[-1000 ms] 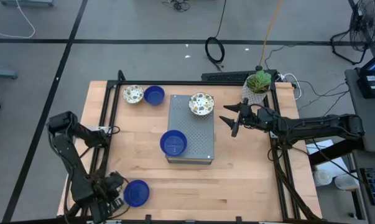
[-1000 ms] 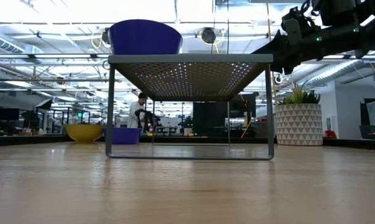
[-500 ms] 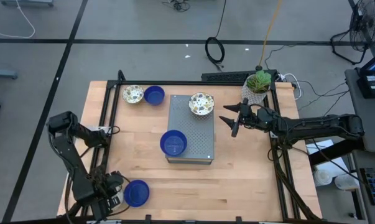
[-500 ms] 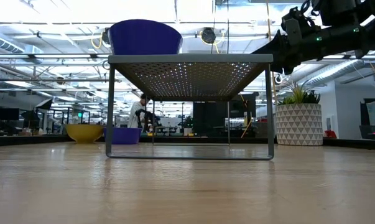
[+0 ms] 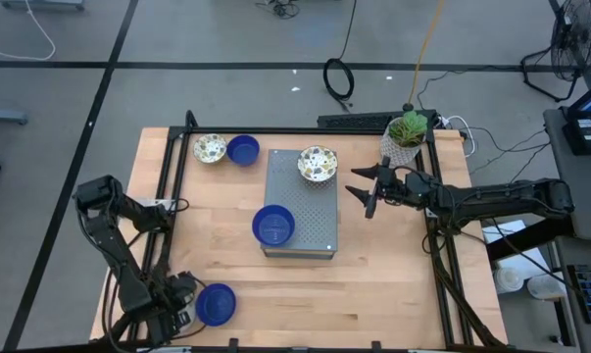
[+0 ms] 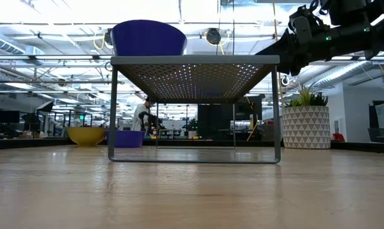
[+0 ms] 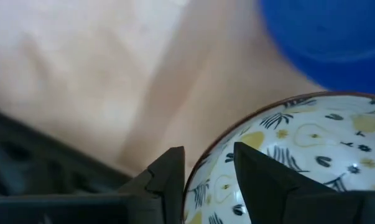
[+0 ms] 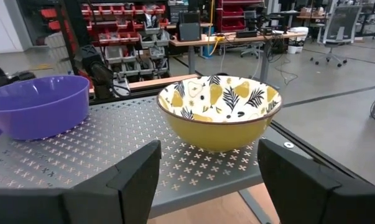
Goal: Pick & Place Mini bowls
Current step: Stack the bottom yellow patterned bowl on top of the yellow patterned bowl on the shelf
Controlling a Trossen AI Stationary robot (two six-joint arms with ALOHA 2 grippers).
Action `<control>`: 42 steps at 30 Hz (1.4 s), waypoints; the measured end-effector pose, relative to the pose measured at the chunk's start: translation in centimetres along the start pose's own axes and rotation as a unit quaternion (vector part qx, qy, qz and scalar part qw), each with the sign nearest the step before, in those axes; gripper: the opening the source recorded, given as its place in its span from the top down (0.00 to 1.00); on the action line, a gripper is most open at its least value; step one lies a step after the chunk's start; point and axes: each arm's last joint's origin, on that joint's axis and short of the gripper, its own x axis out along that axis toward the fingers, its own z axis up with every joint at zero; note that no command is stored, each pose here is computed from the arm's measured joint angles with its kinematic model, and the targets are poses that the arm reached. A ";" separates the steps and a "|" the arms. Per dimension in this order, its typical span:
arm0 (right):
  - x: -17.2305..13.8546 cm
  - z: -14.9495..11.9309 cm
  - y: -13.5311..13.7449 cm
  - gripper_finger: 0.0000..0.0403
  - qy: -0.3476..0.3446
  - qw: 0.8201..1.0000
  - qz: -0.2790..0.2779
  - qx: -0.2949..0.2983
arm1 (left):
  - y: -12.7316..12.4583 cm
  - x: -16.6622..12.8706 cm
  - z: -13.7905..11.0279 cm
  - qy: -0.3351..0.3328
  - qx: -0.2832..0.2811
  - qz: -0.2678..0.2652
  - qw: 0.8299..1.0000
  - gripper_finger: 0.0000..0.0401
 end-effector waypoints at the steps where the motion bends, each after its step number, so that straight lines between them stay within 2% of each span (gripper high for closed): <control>1: 0.0 0.0 0.0 0.37 0.000 1.000 0.000 0.000 | -0.2 0.0 0.0 0.000 0.000 -0.012 1.000 0.65; 5: 0.0 0.0 0.0 0.37 0.000 1.000 0.000 0.000 | -0.8 0.0 0.1 -0.022 -0.008 -0.042 0.999 0.65; 11: 0.0 0.0 0.0 0.37 0.000 1.000 0.000 0.000 | -0.8 -0.1 0.6 -0.070 -0.045 -0.047 0.995 0.65; 21: 0.0 0.0 0.0 0.37 0.000 1.000 -0.001 -0.002 | -0.9 -0.1 0.5 -0.050 -0.026 -0.051 0.997 0.66; 25: 0.0 0.0 0.0 0.37 0.000 1.000 -0.001 -0.002 | -1.0 -0.1 0.4 -0.035 -0.010 -0.052 0.998 0.72; 31: 0.0 -0.1 0.0 0.37 0.004 1.000 -0.001 -0.003 | -0.8 -0.3 0.4 -0.040 -0.009 -0.047 0.998 0.92; 33: 0.0 -0.1 0.0 0.37 0.004 1.000 -0.001 -0.003 | -0.9 -0.4 0.5 -0.054 -0.027 -0.052 0.997 0.97; 35: 0.0 -0.1 0.0 0.37 0.004 1.000 -0.001 -0.003 | -0.7 -0.4 0.6 -0.070 -0.044 -0.046 0.996 0.96; 39: 0.0 -0.1 0.0 0.37 0.004 1.000 -0.001 -0.003 | -0.6 -0.1 0.6 -0.060 -0.053 -0.033 0.996 0.89; 42: 0.0 -0.1 0.0 0.37 0.004 1.000 -0.001 -0.003 | -0.5 -0.2 0.6 -0.055 -0.057 -0.032 0.996 0.92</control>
